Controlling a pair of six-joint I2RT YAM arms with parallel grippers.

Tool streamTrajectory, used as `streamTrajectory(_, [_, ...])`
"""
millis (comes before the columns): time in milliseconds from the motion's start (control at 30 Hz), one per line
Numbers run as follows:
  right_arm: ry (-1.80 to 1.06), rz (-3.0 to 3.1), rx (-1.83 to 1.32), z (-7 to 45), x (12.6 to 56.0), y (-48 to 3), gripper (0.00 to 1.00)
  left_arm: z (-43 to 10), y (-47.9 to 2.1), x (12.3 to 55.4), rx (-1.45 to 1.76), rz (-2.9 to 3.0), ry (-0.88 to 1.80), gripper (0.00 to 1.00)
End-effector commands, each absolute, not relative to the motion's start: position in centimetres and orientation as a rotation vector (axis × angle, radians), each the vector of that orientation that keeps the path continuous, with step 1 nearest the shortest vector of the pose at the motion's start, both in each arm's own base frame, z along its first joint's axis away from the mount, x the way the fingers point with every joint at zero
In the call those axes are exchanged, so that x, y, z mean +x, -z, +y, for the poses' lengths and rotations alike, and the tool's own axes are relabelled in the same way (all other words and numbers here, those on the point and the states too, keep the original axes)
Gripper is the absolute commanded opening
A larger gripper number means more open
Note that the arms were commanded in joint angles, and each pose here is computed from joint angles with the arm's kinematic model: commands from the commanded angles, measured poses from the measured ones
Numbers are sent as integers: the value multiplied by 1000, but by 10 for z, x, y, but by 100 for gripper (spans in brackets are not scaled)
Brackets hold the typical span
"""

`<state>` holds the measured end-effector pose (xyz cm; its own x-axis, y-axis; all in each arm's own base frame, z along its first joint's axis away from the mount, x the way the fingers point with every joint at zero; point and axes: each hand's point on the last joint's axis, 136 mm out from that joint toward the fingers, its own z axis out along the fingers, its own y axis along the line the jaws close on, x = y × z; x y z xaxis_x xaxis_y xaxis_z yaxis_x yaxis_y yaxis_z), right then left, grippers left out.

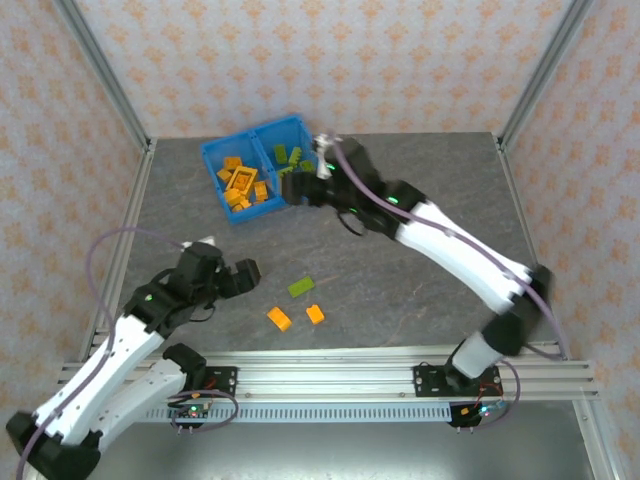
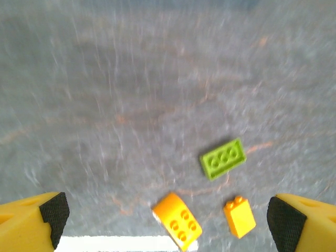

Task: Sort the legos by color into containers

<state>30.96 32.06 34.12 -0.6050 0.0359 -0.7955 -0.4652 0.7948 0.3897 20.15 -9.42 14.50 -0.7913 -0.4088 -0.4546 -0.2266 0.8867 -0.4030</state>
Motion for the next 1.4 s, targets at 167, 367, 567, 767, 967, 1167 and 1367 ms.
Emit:
streamTrajectory(167, [-730, 2358, -595, 250, 197, -272, 97, -127, -95, 175, -759, 2615, 469, 93])
streamTrajectory(367, [-758, 2414, -560, 225, 166, -250, 99, -156, -65, 167, -841, 2700, 412, 88])
streamTrajectory(567, [-736, 2408, -576, 219, 163, -248, 99, -165, -49, 174, -863, 2718, 309, 84])
streamTrajectory(767, [-736, 2415, -585, 221, 163, -242, 99, -176, -28, 177, -839, 2751, 290, 74])
streamTrajectory(967, [-770, 2404, -568, 224, 163, -248, 99, -173, -7, 167, -826, 2827, 179, 49])
streamTrajectory(1167, [-766, 2436, -546, 222, 161, -244, 99, -172, -32, 179, -806, 2763, 198, 24])
streamTrajectory(1367, [-793, 2443, -532, 226, 154, -247, 99, -173, -110, 231, -747, 2600, 297, 22])
